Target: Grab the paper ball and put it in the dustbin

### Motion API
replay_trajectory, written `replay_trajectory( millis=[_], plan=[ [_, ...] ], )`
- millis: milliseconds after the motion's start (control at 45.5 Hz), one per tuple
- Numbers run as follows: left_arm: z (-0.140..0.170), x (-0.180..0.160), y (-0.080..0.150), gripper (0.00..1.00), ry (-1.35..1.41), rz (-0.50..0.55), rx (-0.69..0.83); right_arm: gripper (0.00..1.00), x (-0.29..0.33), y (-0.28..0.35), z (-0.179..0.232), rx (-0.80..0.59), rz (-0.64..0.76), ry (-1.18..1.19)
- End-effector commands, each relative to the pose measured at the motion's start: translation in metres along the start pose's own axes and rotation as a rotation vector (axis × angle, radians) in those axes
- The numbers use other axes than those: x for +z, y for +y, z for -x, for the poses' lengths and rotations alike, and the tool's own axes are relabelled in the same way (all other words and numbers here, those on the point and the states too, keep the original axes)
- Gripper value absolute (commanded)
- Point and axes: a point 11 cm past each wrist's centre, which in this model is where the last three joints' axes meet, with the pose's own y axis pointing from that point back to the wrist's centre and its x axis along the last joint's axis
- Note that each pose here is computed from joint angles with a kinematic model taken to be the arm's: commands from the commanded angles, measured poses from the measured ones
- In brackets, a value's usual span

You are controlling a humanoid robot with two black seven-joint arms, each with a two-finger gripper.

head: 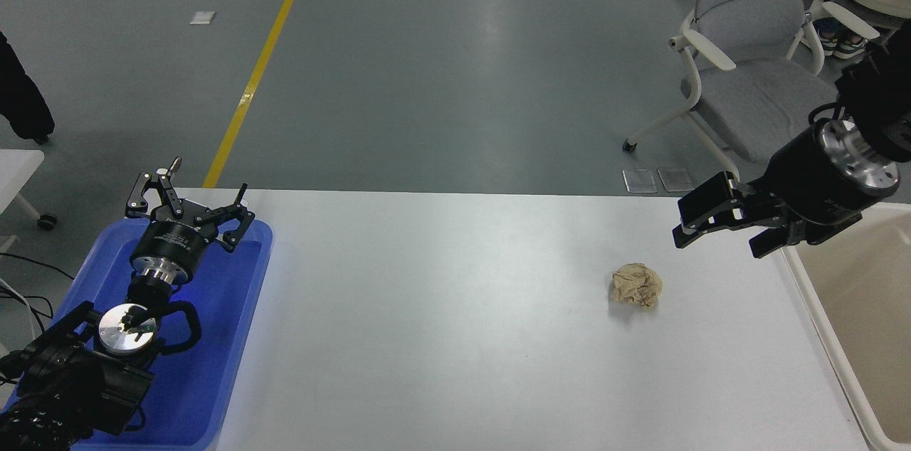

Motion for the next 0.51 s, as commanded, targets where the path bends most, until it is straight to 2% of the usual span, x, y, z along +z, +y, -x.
replay_trajectory(
  millis=[0, 484],
  plan=[
    [0.0001, 0.0008, -0.0001, 1.00, 0.004, 0.004, 0.000, 1.00, 0.0001, -0.0003, 0.0001, -0.001, 0.000, 0.000],
    [0.0001, 0.0007, -0.0001, 1.00, 0.003, 0.004, 0.000, 1.00, -0.0007, -0.0009, -0.0017, 0.004, 0.000, 0.003]
  ],
)
